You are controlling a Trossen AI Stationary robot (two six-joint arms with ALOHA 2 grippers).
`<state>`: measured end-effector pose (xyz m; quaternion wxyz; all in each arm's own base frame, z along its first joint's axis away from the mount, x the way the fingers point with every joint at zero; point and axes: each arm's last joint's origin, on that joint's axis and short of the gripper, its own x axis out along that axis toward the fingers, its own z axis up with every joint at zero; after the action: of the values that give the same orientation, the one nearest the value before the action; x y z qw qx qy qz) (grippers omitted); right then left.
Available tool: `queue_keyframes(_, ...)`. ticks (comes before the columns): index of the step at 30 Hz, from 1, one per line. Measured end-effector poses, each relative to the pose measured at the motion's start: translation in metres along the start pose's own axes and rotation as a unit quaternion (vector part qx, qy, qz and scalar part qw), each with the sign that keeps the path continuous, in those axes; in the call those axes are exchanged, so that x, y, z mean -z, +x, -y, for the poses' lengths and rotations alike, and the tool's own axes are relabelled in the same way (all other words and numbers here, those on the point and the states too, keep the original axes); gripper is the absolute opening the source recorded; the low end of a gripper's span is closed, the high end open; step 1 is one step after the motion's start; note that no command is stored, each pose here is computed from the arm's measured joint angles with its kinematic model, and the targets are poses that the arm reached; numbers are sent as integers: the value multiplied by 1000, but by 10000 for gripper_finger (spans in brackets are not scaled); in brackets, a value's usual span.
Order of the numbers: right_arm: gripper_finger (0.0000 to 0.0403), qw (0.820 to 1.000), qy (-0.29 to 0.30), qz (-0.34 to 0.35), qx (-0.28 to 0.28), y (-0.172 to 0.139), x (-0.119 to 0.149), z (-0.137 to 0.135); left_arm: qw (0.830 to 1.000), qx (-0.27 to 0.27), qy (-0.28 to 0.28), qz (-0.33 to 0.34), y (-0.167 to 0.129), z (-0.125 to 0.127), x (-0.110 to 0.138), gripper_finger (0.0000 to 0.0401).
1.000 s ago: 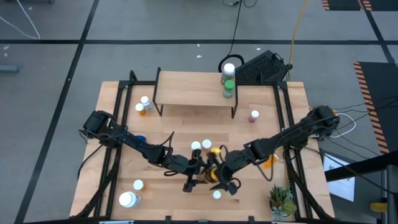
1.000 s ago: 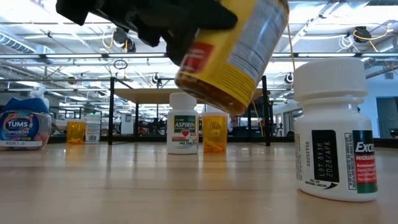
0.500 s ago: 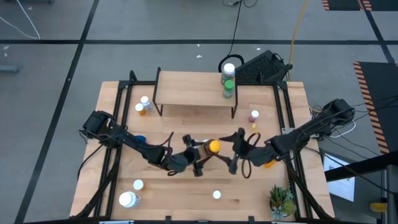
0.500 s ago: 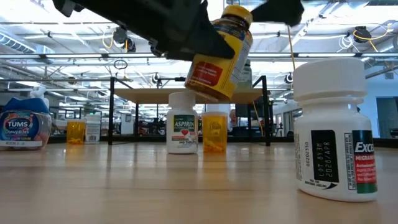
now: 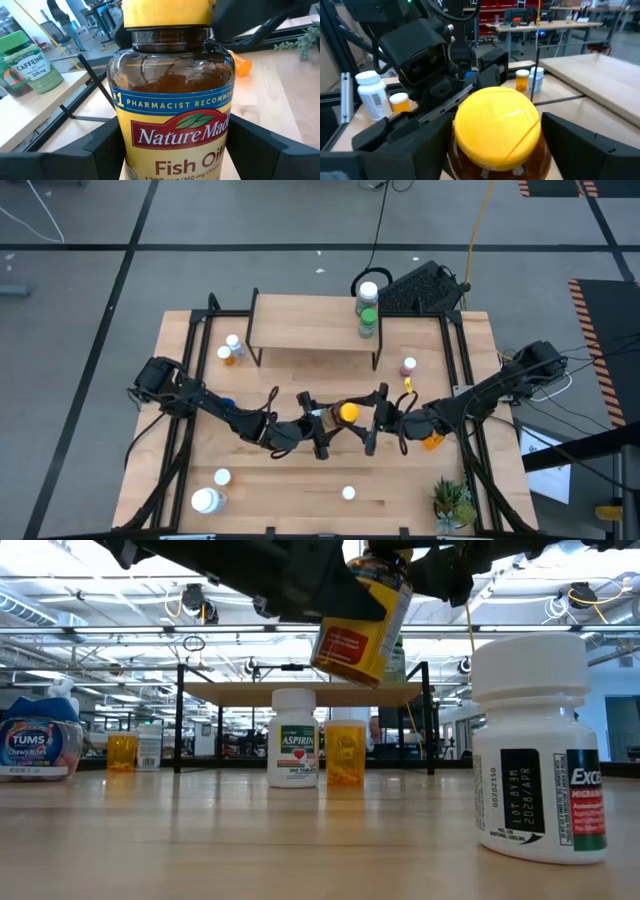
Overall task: Pick and place medicine bottles onto shelf by color
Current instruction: Put the yellow pill bottle on the shelf
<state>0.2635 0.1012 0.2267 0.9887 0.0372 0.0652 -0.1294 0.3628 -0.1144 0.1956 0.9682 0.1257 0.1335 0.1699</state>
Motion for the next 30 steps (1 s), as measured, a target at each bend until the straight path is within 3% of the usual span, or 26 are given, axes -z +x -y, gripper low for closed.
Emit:
queue_keyframes(6,209,1000,-6,2,7,2,-1,3,1000,2,-7,-1,3,-3,1,289)
queue_keyframes(12,207,1000,-25,-1,7,6,-11,11,999,-2,-33,0,7,-9,0,307)
queue_keyframes(17,207,997,-55,-53,-2,6,-46,25,999,-18,-42,1,4,-20,-10,358)
queue_keyframes(21,207,989,-90,-109,34,1,-84,50,999,-23,-26,-23,-7,-35,-19,393)
queue_keyframes(25,207,984,-78,-156,37,0,-121,83,998,-41,-25,-27,-17,-58,-34,396)
queue_keyframes(30,207,983,-63,-168,39,6,-138,120,998,-49,-25,-42,-25,-79,-41,395)
